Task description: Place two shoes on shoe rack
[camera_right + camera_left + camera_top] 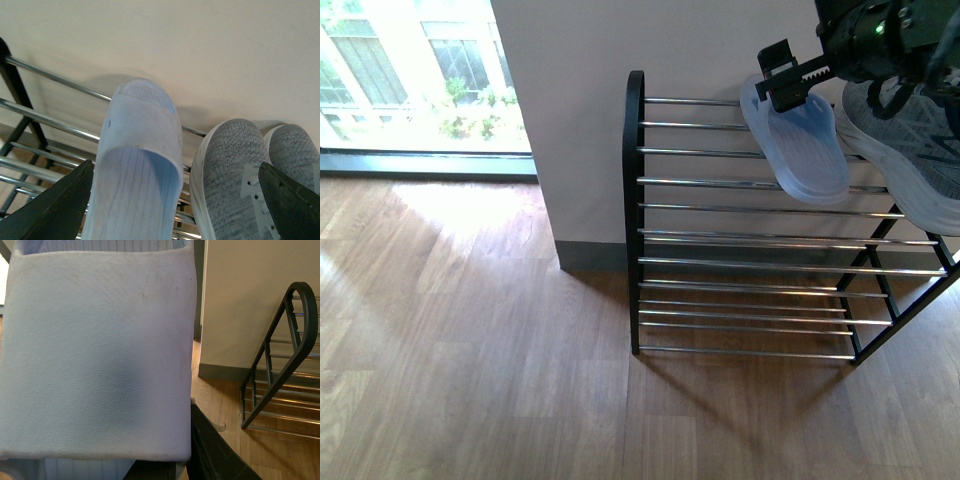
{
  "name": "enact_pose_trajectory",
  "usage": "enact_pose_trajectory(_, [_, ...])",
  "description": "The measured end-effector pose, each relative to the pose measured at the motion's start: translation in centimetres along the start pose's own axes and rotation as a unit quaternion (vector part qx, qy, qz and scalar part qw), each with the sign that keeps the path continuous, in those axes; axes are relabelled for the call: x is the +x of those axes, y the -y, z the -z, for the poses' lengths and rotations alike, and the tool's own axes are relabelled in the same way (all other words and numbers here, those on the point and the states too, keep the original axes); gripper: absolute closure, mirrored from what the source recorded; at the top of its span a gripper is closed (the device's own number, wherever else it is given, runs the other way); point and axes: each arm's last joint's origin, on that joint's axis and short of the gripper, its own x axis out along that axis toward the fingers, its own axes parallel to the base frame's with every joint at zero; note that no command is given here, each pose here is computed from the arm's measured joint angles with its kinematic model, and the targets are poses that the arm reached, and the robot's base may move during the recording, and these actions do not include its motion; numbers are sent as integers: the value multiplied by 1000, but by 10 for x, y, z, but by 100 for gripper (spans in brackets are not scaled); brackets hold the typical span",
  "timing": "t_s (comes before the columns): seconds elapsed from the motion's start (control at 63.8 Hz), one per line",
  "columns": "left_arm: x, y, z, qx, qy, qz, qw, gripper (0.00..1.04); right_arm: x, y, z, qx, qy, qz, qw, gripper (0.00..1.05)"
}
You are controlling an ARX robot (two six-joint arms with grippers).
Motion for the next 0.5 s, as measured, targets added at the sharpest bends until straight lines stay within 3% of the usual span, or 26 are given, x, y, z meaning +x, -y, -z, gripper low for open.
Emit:
enact_pose_trajectory(0.282, [0,0,0,0,0,0,1000,103,-87,42,14,90,77,-45,992,9])
enact_pose_trajectory(0.502, [0,0,0,0,0,0,1000,103,-159,72,42,196,126,-75,969,9])
